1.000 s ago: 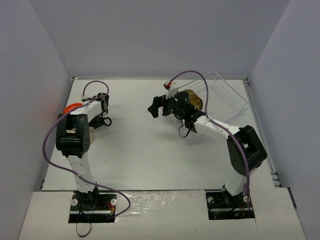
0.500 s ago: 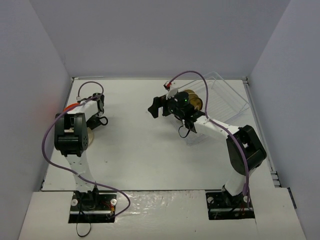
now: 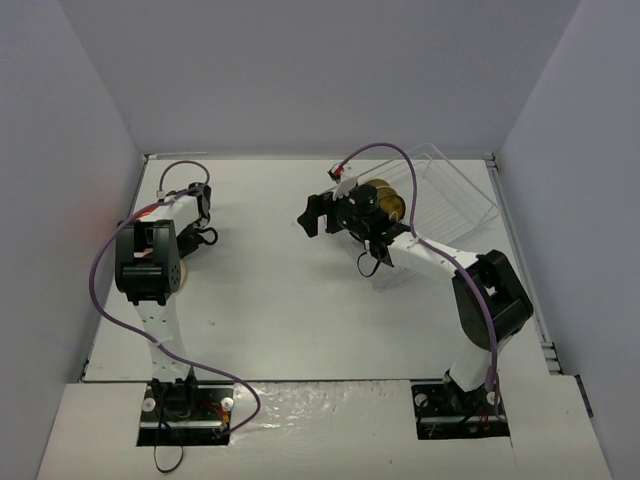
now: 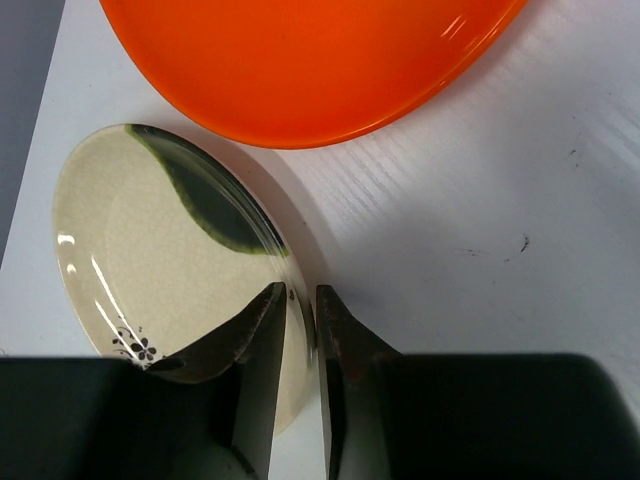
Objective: Load the plates into the dish rack
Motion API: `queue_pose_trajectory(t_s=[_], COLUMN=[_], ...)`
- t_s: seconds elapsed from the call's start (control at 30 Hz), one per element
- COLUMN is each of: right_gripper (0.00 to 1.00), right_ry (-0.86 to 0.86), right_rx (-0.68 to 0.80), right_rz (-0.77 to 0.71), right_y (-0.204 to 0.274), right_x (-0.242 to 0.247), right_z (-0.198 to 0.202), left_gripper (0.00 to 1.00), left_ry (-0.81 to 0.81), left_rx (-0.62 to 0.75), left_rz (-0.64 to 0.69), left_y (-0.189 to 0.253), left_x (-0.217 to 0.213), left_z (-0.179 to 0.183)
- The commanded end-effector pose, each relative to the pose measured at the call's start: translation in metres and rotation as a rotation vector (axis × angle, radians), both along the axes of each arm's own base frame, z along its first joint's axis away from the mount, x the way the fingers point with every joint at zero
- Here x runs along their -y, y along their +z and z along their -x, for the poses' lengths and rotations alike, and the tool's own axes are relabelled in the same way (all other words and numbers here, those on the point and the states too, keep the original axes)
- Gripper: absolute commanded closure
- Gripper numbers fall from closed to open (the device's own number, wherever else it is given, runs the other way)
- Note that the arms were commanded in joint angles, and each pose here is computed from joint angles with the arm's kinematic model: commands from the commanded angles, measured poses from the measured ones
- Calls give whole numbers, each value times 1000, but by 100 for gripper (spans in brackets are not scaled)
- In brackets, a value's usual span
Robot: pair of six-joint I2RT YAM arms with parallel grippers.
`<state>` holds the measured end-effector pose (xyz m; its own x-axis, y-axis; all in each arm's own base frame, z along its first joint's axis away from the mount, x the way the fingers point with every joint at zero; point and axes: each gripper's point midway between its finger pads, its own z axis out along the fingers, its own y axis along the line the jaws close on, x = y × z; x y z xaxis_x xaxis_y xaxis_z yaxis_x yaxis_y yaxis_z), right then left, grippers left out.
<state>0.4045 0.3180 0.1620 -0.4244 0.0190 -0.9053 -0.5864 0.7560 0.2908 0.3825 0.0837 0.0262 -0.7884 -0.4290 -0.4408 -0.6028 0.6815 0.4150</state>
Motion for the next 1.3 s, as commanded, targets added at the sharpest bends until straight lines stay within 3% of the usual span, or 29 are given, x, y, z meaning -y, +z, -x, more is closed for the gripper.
queue_pose_trajectory(t_s=[0.0, 0.07, 0.33, 0.47, 0.67, 0.77, 0.97, 1.07, 1.13, 1.27], right_gripper=[0, 0, 0, 0, 0, 0, 0, 0, 0, 0], right_ry=[-27, -48, -37, 46, 239, 314, 274, 222, 222, 244], right_rx=[123, 125, 190, 239, 344, 441, 484, 528, 547, 599], right_rz=[-54, -51, -101, -78, -19, 91, 72, -3, -19, 93], right_y=[51, 51, 68, 74, 73, 65, 66, 79, 77, 73], right_x=[2, 6, 10, 0, -30, -47, -68, -70, -66, -62], right_z=[-3, -5, 2, 12, 45, 62, 75, 78, 84, 82], left_gripper=[95, 100, 100, 100, 100, 100, 100, 100, 100, 100], left_ry=[7, 6, -29, -94, -262, -306, -290, -199, -123, -81], left_rx=[-32, -28, 113, 410, 720, 877, 1118, 1224, 1264, 1345], left_rz=[21, 19, 42, 65, 159, 251, 420, 490, 469, 541], left_y=[0, 0, 31, 104, 188, 222, 274, 294, 294, 314], left_x=[3, 3, 14, 48, 130, 174, 223, 228, 218, 213], left_z=[8, 8, 9, 0, 9, 13, 12, 14, 19, 28])
